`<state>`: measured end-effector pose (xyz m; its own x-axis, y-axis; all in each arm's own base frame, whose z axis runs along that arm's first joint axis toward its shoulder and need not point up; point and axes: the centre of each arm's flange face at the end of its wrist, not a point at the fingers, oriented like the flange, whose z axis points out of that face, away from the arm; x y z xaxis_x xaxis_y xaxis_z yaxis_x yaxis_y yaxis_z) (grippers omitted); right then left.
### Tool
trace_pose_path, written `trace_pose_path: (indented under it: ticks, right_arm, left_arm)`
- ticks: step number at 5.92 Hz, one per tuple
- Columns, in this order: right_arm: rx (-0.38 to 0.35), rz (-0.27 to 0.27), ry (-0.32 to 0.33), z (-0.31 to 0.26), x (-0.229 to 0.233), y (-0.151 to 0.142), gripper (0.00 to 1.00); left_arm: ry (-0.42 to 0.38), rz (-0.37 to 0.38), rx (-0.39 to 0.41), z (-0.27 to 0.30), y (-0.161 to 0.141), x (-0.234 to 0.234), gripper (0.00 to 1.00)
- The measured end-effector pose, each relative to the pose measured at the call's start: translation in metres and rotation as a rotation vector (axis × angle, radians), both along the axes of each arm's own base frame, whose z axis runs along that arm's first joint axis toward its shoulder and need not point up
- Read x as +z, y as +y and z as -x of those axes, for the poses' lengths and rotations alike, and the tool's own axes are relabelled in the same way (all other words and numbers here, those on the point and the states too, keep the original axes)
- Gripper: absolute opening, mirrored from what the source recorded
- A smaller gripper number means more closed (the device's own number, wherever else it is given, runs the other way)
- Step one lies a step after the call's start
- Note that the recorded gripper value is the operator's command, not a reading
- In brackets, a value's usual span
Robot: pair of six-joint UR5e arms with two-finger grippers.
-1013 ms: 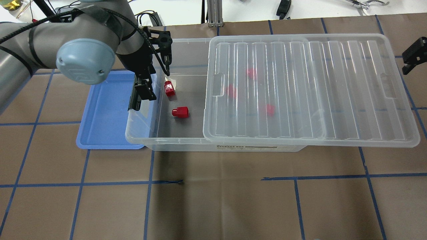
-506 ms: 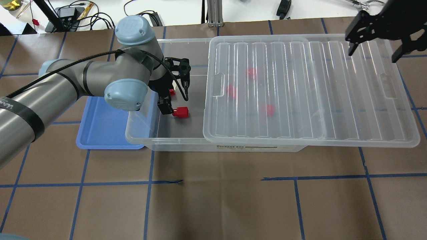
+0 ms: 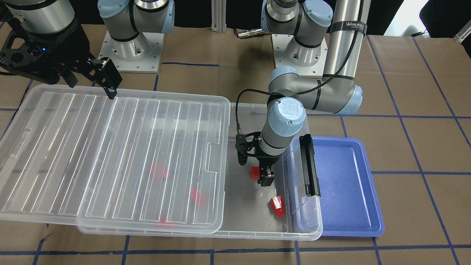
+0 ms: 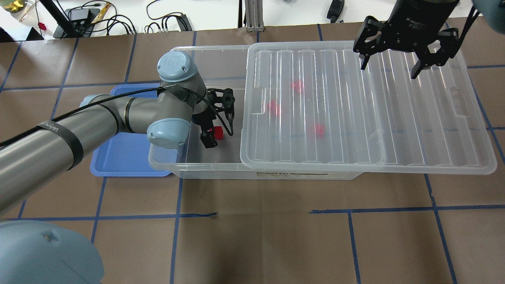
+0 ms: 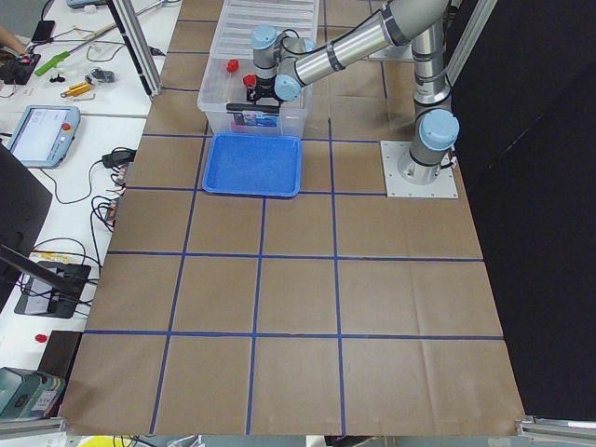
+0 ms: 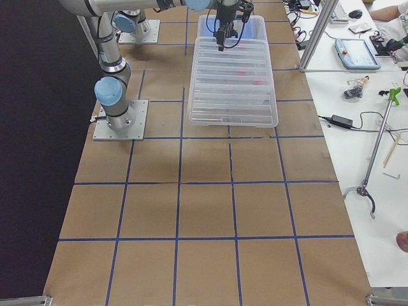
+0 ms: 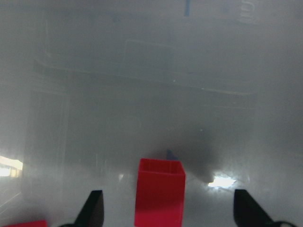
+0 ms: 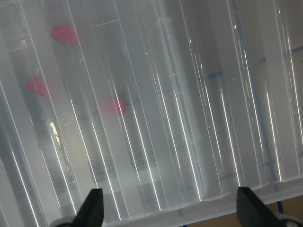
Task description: Place red block in blue tray from box
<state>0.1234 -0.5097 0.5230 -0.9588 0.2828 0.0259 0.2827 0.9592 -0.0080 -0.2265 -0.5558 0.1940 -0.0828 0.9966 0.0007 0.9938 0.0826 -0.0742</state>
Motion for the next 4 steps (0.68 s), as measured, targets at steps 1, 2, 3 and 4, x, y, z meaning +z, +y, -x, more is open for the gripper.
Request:
trace_pose_path:
  ticks: [1,2,3,4]
  right_arm:
    - [0.025,-0.003,0.000,0.000,-0.001,0.000,1.00]
    - [0.033,-0.005,-0.002,0.000,-0.003,-0.001,1.00]
    - [0.036,-0.007,-0.002,0.000,-0.004,-0.001,1.00]
    - [0.037,-0.006,-0.003,0.000,-0.004,-0.001,1.00]
  left_arm:
    - [-0.001,-0.004,0.004,0.000,-0.001,-0.006,0.14]
    - [-0.003,-0.005,0.010,0.000,-0.001,-0.007,0.10]
    - [-0.006,-0.002,0.023,0.000,-0.001,-0.004,0.10]
    - [-0.008,0.002,0.039,0.000,-0.001,0.007,0.10]
